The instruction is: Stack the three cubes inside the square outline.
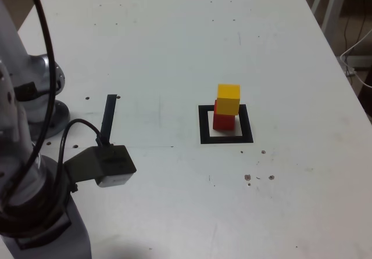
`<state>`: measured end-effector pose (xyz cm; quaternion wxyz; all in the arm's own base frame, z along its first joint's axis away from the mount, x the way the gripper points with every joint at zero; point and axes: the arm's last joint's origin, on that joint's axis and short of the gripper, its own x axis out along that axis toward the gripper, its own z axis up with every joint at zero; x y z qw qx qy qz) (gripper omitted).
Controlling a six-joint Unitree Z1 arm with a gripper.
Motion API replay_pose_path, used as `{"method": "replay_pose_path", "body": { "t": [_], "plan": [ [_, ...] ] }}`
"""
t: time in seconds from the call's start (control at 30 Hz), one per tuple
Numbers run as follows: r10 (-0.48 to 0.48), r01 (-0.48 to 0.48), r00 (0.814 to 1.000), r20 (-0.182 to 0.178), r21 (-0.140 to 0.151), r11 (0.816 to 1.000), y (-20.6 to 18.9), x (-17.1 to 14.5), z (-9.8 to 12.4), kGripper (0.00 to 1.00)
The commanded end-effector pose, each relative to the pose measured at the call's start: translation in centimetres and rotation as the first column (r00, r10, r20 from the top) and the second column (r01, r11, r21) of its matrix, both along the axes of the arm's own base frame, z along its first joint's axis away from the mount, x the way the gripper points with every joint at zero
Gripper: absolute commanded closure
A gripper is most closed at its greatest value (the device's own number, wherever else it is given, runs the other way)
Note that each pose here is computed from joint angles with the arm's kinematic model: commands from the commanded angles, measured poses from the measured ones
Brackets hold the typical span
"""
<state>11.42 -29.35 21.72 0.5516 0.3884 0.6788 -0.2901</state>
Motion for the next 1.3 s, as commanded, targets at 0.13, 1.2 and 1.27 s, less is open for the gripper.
{"method": "replay_pose_path", "body": {
  "t": [0.13, 1.2, 1.27],
  "plan": [
    [0.002, -0.002, 1.0, -0.007, 0.005, 1.0, -0.1, 0.1, -0.1, 0.71],
    [0.239, -0.241, 0.97, 0.054, 0.03, 0.97, 5.0, 7.0, 9.7, 0.71],
    [0.277, -0.279, 0.959, 0.06, 0.018, 0.96, 6.3, 7.9, 10.7, 0.71]
  ]
}}
